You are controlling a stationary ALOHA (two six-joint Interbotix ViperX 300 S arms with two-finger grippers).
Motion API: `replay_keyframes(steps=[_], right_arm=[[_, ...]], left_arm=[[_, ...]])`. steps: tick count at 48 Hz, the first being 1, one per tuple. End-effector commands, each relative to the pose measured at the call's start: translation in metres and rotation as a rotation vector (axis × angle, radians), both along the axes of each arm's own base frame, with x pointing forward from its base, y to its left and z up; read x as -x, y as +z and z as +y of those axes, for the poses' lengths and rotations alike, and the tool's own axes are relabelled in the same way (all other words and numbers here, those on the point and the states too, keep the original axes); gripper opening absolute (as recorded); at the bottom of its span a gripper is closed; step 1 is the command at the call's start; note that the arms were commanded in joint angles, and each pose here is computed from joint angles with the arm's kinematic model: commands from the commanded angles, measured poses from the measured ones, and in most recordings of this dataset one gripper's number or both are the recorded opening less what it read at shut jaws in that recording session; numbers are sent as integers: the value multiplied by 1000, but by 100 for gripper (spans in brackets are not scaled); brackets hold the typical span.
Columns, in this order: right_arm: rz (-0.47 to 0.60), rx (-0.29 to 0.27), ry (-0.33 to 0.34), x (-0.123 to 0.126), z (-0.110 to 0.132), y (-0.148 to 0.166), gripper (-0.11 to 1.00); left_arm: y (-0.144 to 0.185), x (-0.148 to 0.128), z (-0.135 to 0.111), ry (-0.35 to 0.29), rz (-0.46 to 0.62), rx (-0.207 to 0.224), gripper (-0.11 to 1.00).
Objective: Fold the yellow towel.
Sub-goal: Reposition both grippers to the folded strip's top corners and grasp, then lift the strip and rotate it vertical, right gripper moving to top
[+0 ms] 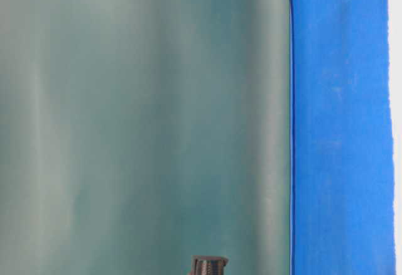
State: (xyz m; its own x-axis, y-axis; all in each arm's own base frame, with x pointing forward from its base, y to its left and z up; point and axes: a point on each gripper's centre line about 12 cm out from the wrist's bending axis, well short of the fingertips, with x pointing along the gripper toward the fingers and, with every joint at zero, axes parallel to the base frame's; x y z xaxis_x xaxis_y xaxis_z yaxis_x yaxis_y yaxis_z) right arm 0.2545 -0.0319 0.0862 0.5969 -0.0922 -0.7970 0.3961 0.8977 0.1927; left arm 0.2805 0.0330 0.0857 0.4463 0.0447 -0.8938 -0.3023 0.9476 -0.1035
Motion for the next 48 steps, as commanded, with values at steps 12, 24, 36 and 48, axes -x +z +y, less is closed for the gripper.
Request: replay_keyframes(steps=[12, 24, 36, 48], right_arm=[[-68, 33, 43, -8, 1, 20, 3], [-139, 41, 27, -3, -6, 48, 3], [-219, 85, 47, 2, -12, 87, 3], [-228, 92, 55, 3, -13, 96, 3]], left_arm=[[18, -5, -6, -30, 69, 12, 2], [54, -6, -5, -37, -34, -6, 2], [89, 3, -7, -38, -81, -7, 2], [107, 5, -17, -56, -174, -3, 2]])
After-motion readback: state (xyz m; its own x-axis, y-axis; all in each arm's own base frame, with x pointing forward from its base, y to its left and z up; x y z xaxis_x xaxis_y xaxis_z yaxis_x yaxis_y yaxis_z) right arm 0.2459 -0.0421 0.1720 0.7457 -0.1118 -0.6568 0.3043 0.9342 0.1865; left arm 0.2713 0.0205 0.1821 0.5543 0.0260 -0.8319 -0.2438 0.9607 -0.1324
